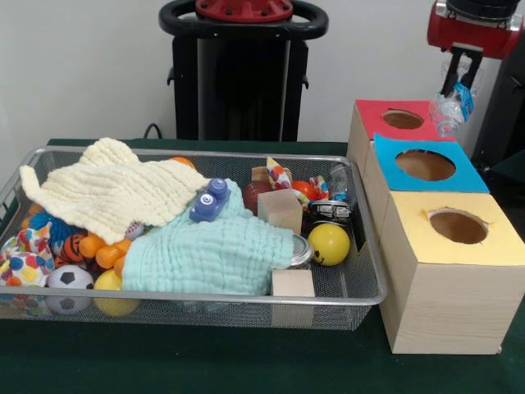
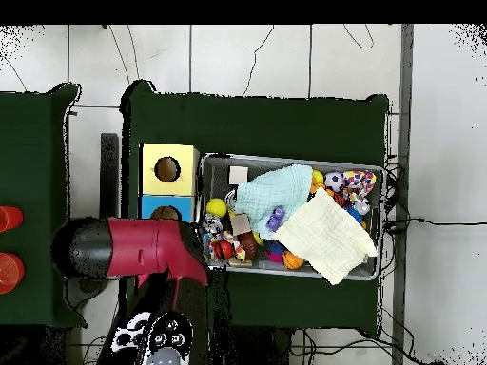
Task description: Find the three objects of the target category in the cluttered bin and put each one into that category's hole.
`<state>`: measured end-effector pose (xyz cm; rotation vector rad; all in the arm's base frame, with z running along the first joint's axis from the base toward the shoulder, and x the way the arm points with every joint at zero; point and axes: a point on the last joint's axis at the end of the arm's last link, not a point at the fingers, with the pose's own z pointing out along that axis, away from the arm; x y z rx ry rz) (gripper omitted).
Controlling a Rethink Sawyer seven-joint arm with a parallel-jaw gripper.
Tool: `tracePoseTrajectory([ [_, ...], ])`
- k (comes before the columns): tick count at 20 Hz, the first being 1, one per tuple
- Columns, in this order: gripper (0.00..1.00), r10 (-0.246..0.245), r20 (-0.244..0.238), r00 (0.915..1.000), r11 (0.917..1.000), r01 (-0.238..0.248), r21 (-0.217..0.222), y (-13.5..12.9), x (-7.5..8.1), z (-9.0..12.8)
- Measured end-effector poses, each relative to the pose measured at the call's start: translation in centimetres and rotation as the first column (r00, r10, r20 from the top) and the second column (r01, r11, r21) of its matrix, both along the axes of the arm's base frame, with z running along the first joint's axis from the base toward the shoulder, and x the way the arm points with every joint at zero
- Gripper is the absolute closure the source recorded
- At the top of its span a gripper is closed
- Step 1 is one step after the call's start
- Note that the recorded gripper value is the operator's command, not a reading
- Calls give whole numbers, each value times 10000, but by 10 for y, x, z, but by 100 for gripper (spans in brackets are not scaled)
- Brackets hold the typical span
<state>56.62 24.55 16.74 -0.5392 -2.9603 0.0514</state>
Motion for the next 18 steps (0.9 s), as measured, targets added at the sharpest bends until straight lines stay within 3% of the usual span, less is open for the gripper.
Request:
tracePoseTrajectory([
  [4, 100, 41, 114, 9999, 10000, -41, -42, 3, 0, -13],
  [9, 100, 50, 668, 9978, 9998, -37, -203, -1, 3, -48],
  [15, 100, 18, 1301, 9915, 9996, 20, -289, -7, 11, -51],
  [18, 100, 14, 1327, 9912, 9996, 25, -293, -7, 10, -52],
])
